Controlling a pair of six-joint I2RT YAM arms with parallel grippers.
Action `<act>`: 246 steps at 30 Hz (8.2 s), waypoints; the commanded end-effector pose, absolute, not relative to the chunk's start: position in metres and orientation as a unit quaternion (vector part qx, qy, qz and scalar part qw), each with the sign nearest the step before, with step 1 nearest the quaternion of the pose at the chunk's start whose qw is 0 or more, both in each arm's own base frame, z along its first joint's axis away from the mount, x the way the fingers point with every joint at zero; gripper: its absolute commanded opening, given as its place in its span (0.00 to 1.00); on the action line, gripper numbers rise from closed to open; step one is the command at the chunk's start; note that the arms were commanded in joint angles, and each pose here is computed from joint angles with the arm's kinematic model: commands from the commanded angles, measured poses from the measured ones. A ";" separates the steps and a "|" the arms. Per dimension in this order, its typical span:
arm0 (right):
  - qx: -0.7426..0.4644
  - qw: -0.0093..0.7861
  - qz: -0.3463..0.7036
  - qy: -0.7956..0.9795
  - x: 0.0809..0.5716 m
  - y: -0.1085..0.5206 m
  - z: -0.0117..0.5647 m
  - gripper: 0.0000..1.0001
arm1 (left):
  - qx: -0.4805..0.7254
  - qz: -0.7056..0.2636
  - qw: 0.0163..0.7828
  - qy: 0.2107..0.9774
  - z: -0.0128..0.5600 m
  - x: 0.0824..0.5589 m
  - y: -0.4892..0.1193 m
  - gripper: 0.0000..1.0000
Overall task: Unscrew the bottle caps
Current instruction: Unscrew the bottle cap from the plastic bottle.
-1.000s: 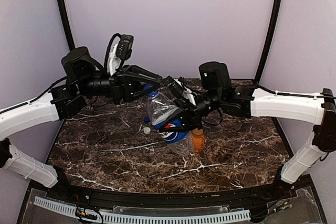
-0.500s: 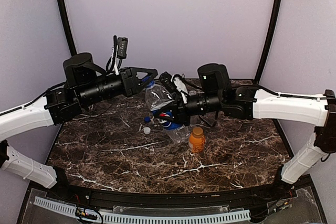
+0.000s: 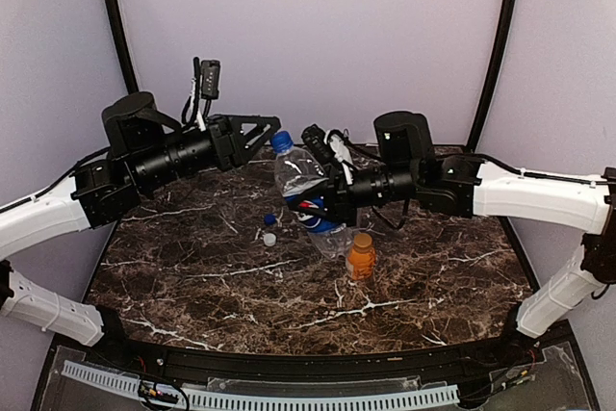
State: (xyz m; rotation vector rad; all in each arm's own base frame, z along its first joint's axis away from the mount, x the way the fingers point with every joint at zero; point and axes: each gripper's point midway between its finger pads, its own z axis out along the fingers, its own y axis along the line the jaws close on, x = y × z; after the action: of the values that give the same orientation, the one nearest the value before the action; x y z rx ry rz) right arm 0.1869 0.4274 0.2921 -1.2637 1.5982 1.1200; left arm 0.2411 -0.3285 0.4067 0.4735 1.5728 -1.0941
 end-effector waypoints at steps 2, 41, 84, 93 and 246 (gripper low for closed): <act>-0.550 0.373 0.523 0.534 0.146 0.419 0.328 0.05 | 0.295 -0.501 0.573 0.578 0.448 0.200 -0.320 0.65; -0.565 0.328 0.543 0.527 0.144 0.431 0.323 0.04 | 0.386 -0.569 0.477 0.547 0.436 0.171 -0.351 0.00; -0.610 0.253 0.615 0.430 0.104 0.423 0.334 0.12 | 0.445 -0.570 0.486 0.490 0.456 0.146 -0.338 0.61; -0.611 0.234 0.624 0.426 0.103 0.425 0.332 0.12 | 0.472 -0.601 0.440 0.471 0.447 0.136 -0.348 0.49; -0.596 0.275 0.607 0.449 0.122 0.432 0.326 0.10 | 0.451 -0.627 0.410 0.486 0.439 0.153 -0.353 0.31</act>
State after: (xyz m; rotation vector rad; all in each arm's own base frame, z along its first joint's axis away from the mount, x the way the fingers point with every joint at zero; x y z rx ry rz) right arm 0.1165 0.4296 0.3126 -1.6114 1.2654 1.6422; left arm 0.1596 -0.3573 0.4227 1.1155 1.2928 -1.5758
